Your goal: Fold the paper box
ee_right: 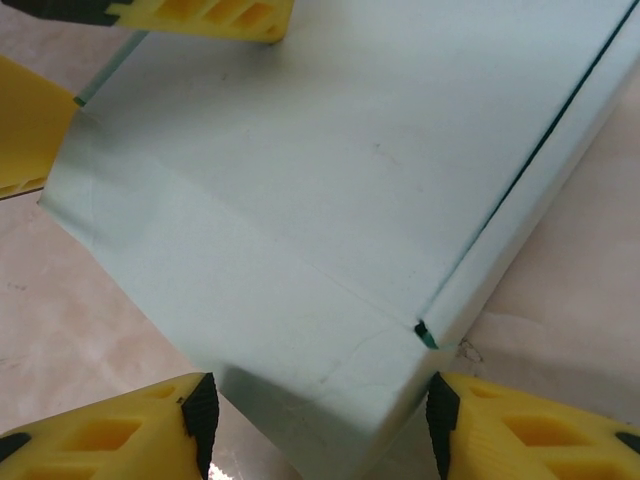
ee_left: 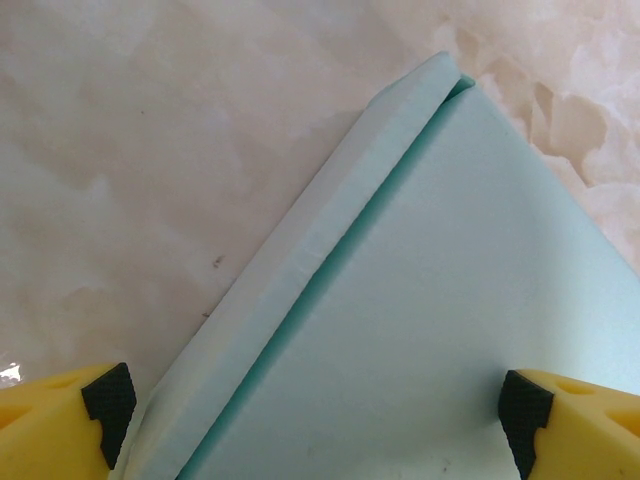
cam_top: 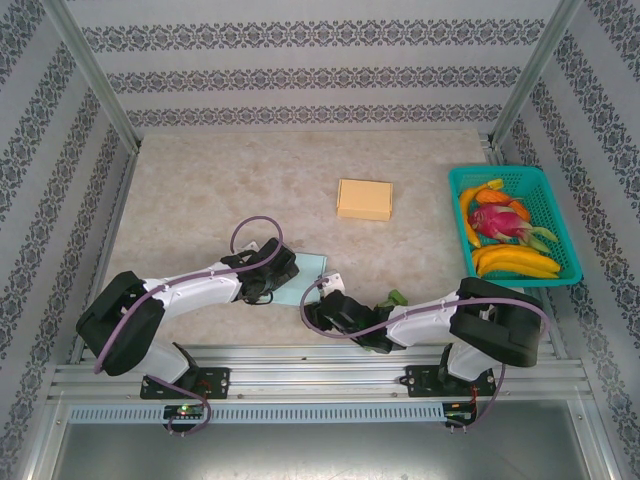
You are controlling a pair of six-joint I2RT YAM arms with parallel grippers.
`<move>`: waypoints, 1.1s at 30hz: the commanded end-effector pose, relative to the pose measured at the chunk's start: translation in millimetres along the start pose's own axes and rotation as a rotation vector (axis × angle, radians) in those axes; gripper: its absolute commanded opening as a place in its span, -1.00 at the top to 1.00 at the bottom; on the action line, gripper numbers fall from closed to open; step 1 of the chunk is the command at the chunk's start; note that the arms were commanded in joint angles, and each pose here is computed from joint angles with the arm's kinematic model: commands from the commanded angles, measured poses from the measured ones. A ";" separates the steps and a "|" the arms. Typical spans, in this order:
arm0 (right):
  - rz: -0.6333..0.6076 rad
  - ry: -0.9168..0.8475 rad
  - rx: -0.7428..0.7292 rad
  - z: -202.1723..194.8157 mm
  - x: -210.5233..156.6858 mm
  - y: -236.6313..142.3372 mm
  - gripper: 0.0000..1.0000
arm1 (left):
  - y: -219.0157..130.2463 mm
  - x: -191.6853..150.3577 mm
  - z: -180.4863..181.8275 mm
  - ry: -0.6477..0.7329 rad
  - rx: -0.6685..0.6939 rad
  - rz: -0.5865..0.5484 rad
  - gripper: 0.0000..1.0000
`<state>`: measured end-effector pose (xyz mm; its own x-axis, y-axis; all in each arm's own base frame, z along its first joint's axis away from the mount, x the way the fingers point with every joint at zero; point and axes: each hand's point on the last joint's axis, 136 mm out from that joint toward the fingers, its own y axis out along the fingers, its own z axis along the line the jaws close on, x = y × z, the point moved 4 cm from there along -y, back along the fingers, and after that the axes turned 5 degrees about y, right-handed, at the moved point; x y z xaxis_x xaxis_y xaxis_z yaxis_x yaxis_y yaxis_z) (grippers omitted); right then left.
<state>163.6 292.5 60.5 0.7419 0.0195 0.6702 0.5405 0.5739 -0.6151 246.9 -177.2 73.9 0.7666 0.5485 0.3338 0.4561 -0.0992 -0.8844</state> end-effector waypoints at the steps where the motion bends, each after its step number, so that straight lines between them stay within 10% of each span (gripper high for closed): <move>1: -0.039 0.018 0.097 30.1 13.4 -0.2 -0.14 | 10.2 -15.6 18.3 0.028 0.090 0.057 -0.90; 33: -0.121 -0.047 -0.005 23.1 11.9 -0.6 -0.02 | 15.0 -18.5 22.0 0.029 0.103 0.065 -0.89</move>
<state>159.4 294.6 59.8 0.6855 0.0661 0.7250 0.5975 0.5179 -0.6122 248.5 -177.6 73.5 0.7636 0.5495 0.3390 0.4606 -0.0957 -0.8824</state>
